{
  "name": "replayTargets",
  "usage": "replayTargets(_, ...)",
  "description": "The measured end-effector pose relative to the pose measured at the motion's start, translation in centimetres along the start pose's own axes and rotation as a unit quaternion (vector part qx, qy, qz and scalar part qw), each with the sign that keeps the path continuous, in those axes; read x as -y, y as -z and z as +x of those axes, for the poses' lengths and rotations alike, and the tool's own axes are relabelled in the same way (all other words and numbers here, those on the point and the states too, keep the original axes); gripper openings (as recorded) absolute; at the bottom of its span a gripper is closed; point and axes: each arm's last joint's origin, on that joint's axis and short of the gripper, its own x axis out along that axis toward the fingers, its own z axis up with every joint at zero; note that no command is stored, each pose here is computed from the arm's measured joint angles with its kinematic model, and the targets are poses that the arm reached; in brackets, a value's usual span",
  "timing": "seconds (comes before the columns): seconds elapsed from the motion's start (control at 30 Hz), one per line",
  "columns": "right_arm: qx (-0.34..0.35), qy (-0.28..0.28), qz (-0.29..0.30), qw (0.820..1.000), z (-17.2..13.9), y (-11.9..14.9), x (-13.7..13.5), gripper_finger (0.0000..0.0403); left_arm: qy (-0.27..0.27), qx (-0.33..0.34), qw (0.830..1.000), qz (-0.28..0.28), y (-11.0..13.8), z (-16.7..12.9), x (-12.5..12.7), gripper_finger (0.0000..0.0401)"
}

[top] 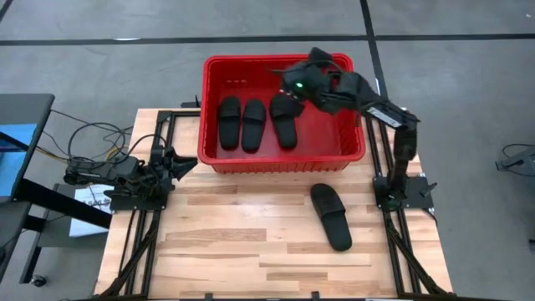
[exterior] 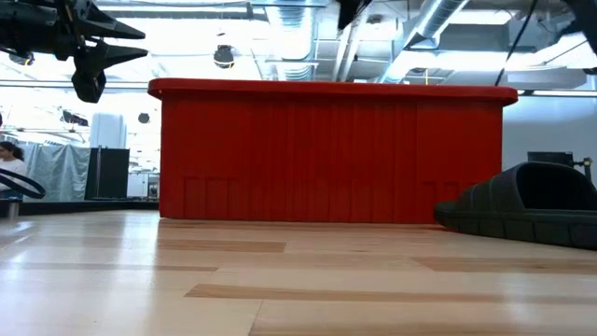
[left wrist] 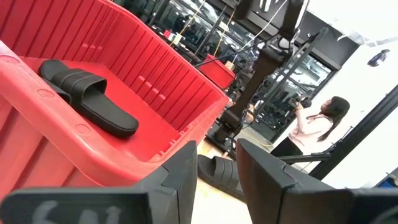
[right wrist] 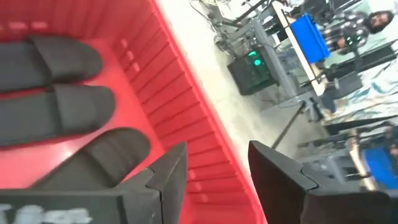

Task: Pick and place slides into bin
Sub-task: Put the black slipper into the red bin

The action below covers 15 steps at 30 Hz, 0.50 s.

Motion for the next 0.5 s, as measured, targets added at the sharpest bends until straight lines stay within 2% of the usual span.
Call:
replayTargets(0.1, 0.0, -0.018, 0.018, 1.0, -2.5, 0.8, 0.3, 0.0162, 0.0, 0.0, 1.0, -0.001, 0.0, 0.0, 0.0, 0.0103)
replayTargets(0.33, -0.05, -0.069, -0.038, 0.996, -6.4, 3.1, -1.5, 0.0165, 0.0, 0.0, 1.0, -0.001, 0.0, 0.0, 0.0, 0.0103)
replayTargets(0.4, -0.04, -0.086, -0.033, 0.995, -7.2, 2.9, -2.5, 0.0168, 0.0, 0.0, 1.0, -0.001, 0.0, 0.0, 0.0, 0.0103)
replayTargets(0.5, -0.022, -0.147, -0.022, 0.989, -8.6, 2.9, -3.5, 0.0174, -0.001, 0.0, 1.0, -0.001, 0.0, 0.0, 0.0, 0.0103)
